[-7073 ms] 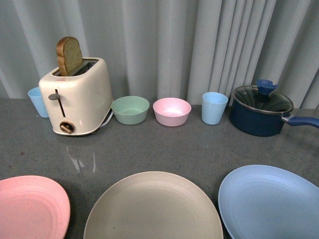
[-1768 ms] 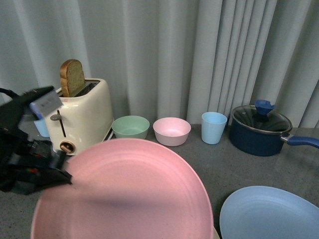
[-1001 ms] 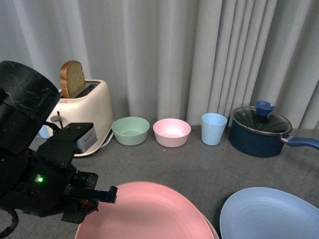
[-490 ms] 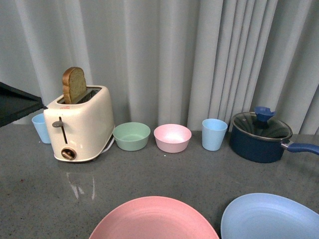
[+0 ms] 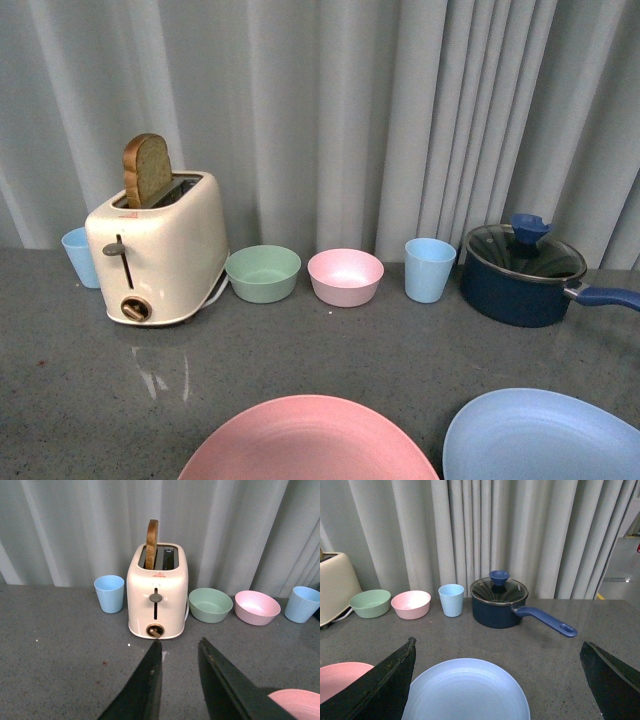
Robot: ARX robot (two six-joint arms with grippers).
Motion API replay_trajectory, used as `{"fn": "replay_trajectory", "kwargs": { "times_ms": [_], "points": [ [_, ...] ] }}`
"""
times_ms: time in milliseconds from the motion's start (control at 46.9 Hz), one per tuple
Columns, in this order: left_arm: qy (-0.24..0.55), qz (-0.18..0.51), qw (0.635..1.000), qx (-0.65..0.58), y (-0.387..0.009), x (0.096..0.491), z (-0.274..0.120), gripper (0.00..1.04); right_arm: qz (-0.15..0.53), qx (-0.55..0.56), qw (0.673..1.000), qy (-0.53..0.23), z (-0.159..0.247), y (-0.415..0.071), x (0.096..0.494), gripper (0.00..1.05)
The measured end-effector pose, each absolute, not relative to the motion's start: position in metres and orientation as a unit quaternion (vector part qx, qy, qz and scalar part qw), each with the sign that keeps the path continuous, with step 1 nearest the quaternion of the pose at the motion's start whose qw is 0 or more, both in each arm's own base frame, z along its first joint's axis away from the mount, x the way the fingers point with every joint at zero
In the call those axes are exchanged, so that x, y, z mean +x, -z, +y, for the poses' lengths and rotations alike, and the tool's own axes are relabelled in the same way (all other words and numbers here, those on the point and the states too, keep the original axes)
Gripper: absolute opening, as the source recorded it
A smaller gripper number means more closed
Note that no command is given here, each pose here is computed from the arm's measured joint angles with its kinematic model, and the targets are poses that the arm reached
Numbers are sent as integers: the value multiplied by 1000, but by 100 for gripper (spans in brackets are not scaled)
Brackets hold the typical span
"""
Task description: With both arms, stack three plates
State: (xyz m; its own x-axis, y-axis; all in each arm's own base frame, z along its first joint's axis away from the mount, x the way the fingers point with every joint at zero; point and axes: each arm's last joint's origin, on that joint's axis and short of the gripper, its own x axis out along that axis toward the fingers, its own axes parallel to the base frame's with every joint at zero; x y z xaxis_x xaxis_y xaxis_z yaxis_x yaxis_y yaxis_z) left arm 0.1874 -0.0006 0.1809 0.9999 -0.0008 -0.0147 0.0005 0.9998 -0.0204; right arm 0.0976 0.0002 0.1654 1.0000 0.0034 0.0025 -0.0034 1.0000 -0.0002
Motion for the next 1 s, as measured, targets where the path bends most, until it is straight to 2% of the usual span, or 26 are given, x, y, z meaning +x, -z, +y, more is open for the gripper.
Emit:
{"fn": "replay_trajectory", "kwargs": {
  "times_ms": [85,447,1001],
  "points": [
    [1,4,1000,-9,-178,175,0,3,-1,0,1000,-2,0,-165,98,97],
    [1,3,1000,-4,-164,151,0,4,-1,0,1000,-2,0,-165,98,97],
    [1,-13,1000,-4,-175,128,0,4,-1,0,1000,-2,0,-165,98,97]
  ]
}}
